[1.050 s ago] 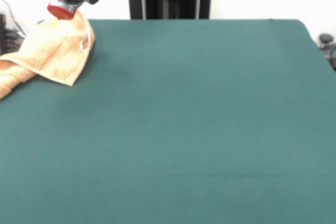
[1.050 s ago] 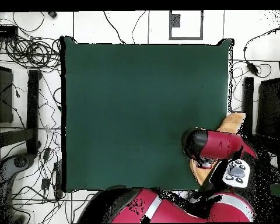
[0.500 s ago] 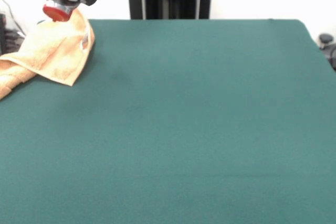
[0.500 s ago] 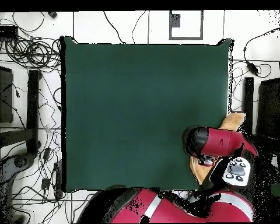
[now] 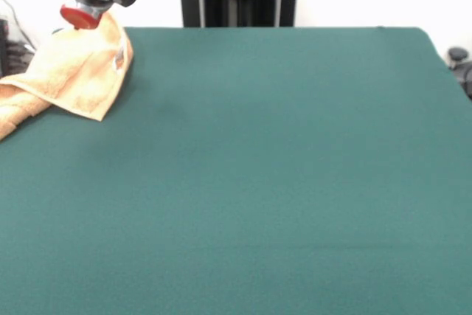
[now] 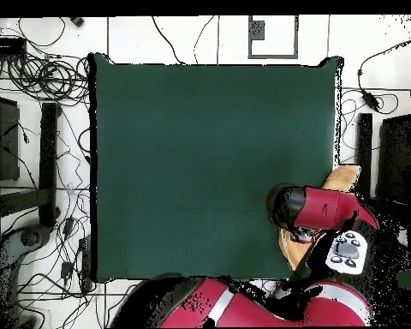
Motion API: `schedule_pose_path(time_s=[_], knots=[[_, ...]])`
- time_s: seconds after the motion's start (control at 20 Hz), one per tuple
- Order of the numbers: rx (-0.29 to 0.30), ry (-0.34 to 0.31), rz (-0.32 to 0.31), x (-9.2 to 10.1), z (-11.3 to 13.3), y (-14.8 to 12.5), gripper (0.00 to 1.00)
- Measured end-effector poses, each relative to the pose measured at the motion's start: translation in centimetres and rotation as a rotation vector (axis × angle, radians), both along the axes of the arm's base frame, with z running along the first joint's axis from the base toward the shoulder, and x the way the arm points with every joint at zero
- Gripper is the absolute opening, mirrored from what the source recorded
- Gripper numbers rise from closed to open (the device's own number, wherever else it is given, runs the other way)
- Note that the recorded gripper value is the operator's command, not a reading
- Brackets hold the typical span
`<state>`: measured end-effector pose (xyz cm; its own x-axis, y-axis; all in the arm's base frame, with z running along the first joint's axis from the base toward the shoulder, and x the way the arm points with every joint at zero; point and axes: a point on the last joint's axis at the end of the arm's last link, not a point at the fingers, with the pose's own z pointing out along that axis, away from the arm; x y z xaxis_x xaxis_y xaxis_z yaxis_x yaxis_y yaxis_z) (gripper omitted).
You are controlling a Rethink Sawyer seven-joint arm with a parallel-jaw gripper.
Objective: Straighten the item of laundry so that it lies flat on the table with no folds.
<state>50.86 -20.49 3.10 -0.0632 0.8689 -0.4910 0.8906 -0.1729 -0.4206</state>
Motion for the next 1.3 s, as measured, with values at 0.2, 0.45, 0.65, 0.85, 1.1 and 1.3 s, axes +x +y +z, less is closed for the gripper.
schedule_pose_path(time_s=[0.2, 0.45, 0.65, 0.85, 1.1, 1.3], knots=[[0.001, 0.002, -0.012, -0.3, -0.1, -0.4, 0.0], [-0.006, -0.005, -0.02, -0.9, 0.2, -2.1, 0.0], [-0.058, -0.04, 0.122, -3.1, 1.5, -7.9, 0.0], [-0.056, -0.092, 0.223, -6.6, 3.0, -14.7, 0.0], [-0.024, -0.11, 0.296, -16.5, 5.8, -27.1, 0.0], [0.005, -0.074, 0.298, -22.3, 7.0, -31.3, 0.0]])
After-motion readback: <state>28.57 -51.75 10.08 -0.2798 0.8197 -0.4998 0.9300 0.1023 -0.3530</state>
